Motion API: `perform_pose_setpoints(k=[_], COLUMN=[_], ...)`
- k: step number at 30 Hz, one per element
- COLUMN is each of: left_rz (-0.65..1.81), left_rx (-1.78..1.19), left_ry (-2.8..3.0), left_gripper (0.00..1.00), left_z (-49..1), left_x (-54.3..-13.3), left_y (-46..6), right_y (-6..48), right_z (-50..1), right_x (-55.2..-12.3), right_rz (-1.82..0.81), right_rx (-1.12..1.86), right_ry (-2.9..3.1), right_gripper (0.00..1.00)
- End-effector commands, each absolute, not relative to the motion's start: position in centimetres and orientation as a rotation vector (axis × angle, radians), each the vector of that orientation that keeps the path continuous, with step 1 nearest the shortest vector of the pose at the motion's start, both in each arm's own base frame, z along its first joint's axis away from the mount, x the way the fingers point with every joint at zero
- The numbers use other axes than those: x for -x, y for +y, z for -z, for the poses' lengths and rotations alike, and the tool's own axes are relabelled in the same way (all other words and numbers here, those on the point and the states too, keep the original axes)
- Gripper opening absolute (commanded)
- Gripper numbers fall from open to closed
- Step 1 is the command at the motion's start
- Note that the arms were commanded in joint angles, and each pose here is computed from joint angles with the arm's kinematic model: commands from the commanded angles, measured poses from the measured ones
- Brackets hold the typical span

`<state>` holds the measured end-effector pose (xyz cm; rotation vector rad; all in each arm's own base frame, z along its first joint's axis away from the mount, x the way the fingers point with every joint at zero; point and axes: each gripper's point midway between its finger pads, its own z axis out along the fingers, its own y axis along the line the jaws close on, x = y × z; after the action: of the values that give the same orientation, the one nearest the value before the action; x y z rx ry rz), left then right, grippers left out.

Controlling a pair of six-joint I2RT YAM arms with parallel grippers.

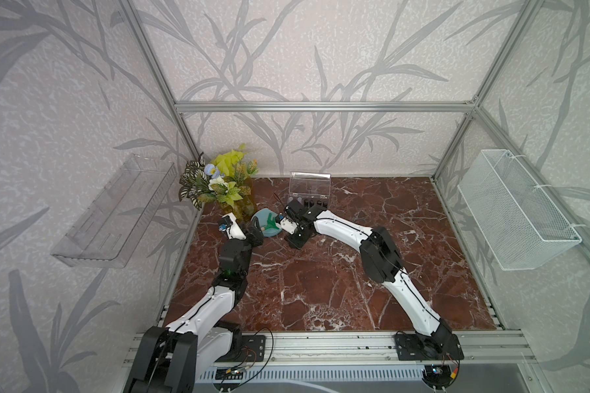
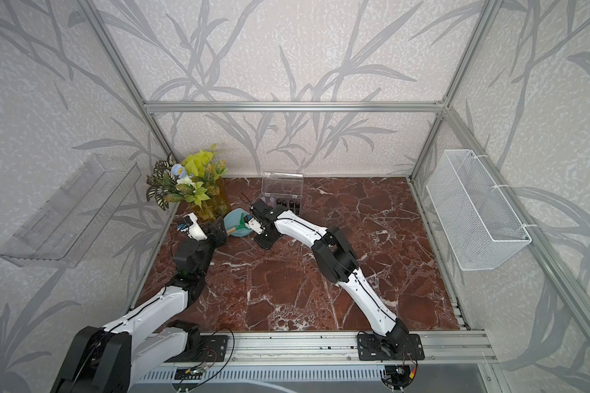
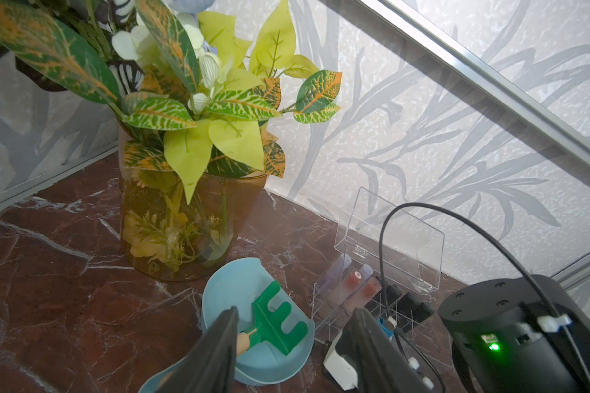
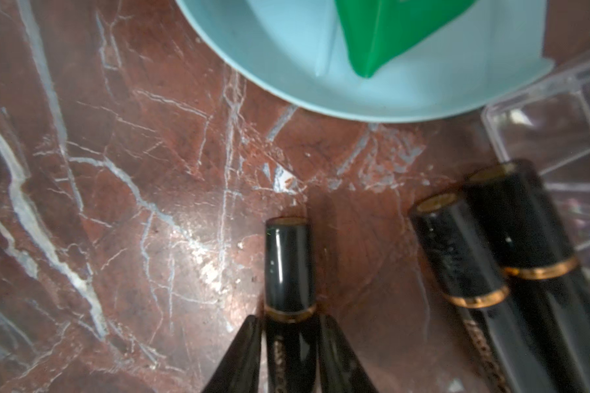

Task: Arrange the lipsticks in the organizer
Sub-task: Pick up the lipstick at the center of the board.

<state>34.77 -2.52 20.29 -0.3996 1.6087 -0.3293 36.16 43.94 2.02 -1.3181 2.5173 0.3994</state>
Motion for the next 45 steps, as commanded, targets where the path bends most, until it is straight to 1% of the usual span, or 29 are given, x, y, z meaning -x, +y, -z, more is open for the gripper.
perform_pose_setpoints(k=[1, 5, 6, 7, 8, 9, 11, 15, 17, 20, 23, 26, 28, 31, 33, 35, 39, 42, 45], left_rz=[0.337, 0.418, 0.447, 0.485, 0.524, 0.557, 0.638, 0.848, 1.027, 1.303, 1.419, 1.449, 1.476, 1.485, 1.488, 1.477, 1.408, 1.378, 1.363], left_rx=[0.392, 0.326, 0.309, 0.288, 0.271, 0.259, 0.23, 0.144, 0.046, -0.111, -0.199, -0.245, -0.298, -0.358, -0.395, -0.437, -0.471, -0.452, -0.447], left_ry=[1.617, 1.649, 1.651, 1.649, 1.646, 1.644, 1.64, 1.666, 1.717, 1.781, 1.815, 1.852, 1.876, 1.919, 1.938, 1.962, 2.037, 2.071, 2.065], left_gripper=[0.56, 0.56, 0.58, 0.63, 0.71, 0.75, 0.86, 0.96, 0.99, 0.97, 0.94, 0.92, 0.91, 0.87, 0.81, 0.73, 0.68, 0.63, 0.6], left_z=[-20.8, -23.1, -23.7, -24.5, -25.2, -25.7, -26.6, -27.4, -27.5, -27.8, -28.0, -27.7, -27.9, -27.5, -27.4, -27.0, -25.2, -24.1, -24.2], left_x=[-34.3, -34.0, -33.8, -33.5, -33.2, -32.8, -32.1, -31.2, -31.0, -30.2, -29.5, -29.4, -29.0, -28.5, -28.2, -27.9, -28.0, -28.4, -28.5], left_y=[-2.5, -4.1, -4.6, -5.2, -5.7, -6.2, -7.2, -10.3, -13.2, -17.0, -18.7, -19.4, -20.3, -21.6, -22.6, -23.7, -24.8, -24.7, -24.6], right_y=[42.4, 42.0, 41.9, 41.7, 41.4, 41.1, 40.1, 37.5, 36.0, 33.9, 32.8, 32.7, 32.9, 33.1, 33.2, 33.3, 33.3, 33.3, 33.3], right_z=[0.4, -1.6, -2.2, -3.3, -3.8, -4.8, -6.6, -9.6, -11.2, -13.6, -16.9, -19.5, -20.5, -21.6, -22.1, -22.5, -23.2, -23.4, -23.4], right_x=[-33.8, -33.2, -33.1, -33.1, -32.8, -32.8, -32.4, -31.3, -30.5, -29.6, -28.9, -27.9, -27.1, -26.5, -26.2, -25.9, -25.5, -25.4, -25.4], right_rz=[-0.364, -0.402, -0.422, -0.457, -0.493, -0.53, -0.617, -0.789, -0.88, -0.974, -1.065, -1.151, -1.208, -1.266, -1.294, -1.318, -1.34, -1.34, -1.354], right_rx=[1.372, 1.351, 1.337, 1.317, 1.299, 1.274, 1.218, 1.097, 1.034, 0.96, 0.921, 0.931, 0.942, 0.952, 0.958, 0.962, 0.967, 0.966, 0.966], right_ry=[2.63, 2.604, 2.593, 2.576, 2.573, 2.562, 2.549, 2.511, 2.479, 2.414, 2.312, 2.229, 2.185, 2.148, 2.131, 2.115, 2.09, 2.08, 2.08], right_gripper=[0.25, 0.18, 0.17, 0.16, 0.16, 0.15, 0.15, 0.15, 0.15, 0.16, 0.18, 0.19, 0.19, 0.19, 0.2, 0.2, 0.2, 0.2, 0.2])
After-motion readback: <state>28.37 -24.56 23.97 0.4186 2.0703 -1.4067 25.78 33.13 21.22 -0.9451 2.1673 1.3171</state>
